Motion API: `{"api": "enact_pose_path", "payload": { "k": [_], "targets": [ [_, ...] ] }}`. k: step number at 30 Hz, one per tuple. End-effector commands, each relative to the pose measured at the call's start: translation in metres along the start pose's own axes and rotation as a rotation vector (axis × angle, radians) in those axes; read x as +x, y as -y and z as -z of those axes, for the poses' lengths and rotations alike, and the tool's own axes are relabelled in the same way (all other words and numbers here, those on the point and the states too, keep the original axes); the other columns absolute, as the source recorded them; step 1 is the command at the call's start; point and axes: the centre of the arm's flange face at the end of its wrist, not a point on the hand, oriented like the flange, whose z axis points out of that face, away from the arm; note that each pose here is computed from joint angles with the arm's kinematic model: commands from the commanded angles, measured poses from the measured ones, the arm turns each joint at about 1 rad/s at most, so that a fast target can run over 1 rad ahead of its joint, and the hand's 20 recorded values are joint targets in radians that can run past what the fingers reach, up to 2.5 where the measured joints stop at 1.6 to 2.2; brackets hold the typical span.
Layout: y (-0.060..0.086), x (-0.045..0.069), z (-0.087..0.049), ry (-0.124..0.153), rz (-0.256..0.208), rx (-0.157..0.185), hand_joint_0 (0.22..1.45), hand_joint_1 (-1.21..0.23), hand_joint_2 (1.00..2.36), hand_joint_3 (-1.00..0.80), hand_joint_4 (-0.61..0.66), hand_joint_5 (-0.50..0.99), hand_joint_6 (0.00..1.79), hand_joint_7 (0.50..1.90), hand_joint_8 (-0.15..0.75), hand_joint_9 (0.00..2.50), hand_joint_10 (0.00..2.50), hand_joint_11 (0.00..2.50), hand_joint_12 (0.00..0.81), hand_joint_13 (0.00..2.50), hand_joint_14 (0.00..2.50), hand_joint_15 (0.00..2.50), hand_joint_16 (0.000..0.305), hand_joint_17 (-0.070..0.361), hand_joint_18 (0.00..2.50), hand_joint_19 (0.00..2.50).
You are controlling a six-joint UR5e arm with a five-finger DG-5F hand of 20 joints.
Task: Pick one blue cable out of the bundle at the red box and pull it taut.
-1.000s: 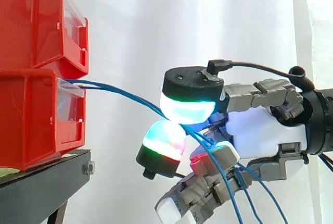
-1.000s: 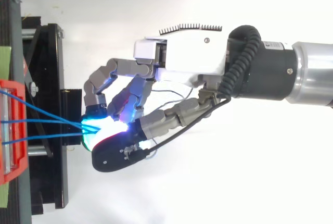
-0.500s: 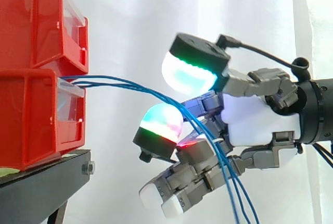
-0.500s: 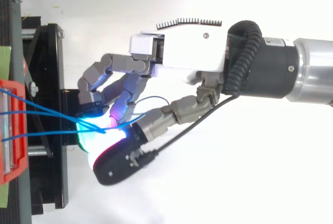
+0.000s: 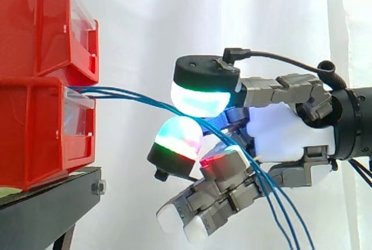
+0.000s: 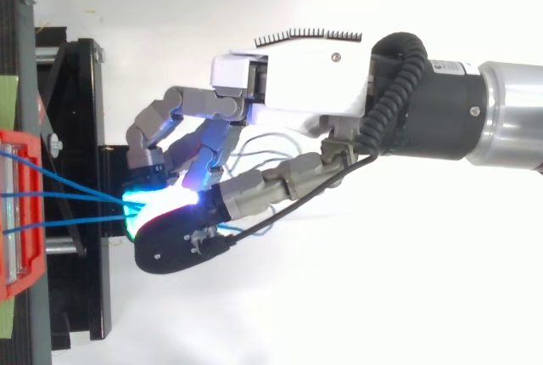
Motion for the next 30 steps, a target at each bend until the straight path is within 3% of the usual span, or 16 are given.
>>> {"api": "enact_pose_path", "payload": {
  "k": [1,6,11,12,15,18,21,25,30],
  "targets": [
    [0.0002,-0.0009,0.0001,0.001,0.000,0.001,0.63,-0.82,1.00,0.02,0.13,-0.12,0.91,1.04,0.478,1.23,0.00,1.27,0.494,0.66,0.01,0.28,0.069,0.155,0.63,0.28],
    [-0.0002,0.0003,-0.0002,0.000,0.000,-0.003,0.68,-0.91,1.02,-0.02,0.02,-0.14,0.91,1.24,0.405,1.15,0.00,1.29,0.428,0.60,0.01,0.28,0.058,0.129,0.55,0.24],
    [-0.0002,-0.0009,-0.0004,0.002,0.001,-0.004,0.77,-0.97,1.00,-0.48,0.09,-0.14,0.92,1.23,0.381,1.12,0.01,1.28,0.413,0.58,0.01,0.25,0.055,0.125,0.54,0.17],
    [-0.0004,0.0003,-0.0004,0.000,0.001,-0.004,0.75,-0.97,1.00,-0.50,0.11,-0.14,0.92,1.23,0.379,1.12,0.01,1.27,0.410,0.58,0.01,0.25,0.055,0.125,0.54,0.17],
    [0.0008,0.0005,-0.0006,0.000,0.001,-0.003,0.65,-0.96,1.00,-0.50,0.14,-0.13,0.92,1.05,0.376,1.12,0.01,1.27,0.408,0.58,0.01,0.26,0.055,0.124,0.53,0.18],
    [-0.0004,0.0003,-0.0004,0.000,0.001,-0.004,0.51,-0.92,1.00,-0.50,0.14,-0.12,0.91,1.05,0.397,1.15,0.01,1.25,0.425,0.58,0.01,0.26,0.058,0.131,0.53,0.21],
    [0.0008,0.0005,-0.0006,0.000,0.001,-0.003,0.41,-0.72,1.00,-0.50,0.14,-0.11,0.89,1.00,0.447,1.19,0.00,1.20,0.481,0.60,0.01,0.25,0.067,0.150,0.55,0.24],
    [-0.0004,0.0003,-0.0004,0.000,0.001,-0.004,0.51,-0.43,1.00,-0.50,0.09,-0.11,0.85,1.00,0.399,1.12,0.01,1.10,0.445,0.53,0.01,0.25,0.058,0.130,0.42,0.30],
    [0.0008,0.0005,-0.0006,0.000,0.001,-0.003,0.58,-0.49,1.01,-0.30,0.10,-0.12,0.84,1.01,0.412,1.12,0.01,1.09,0.454,0.53,0.01,0.26,0.060,0.134,0.40,0.32]
  ]
}}
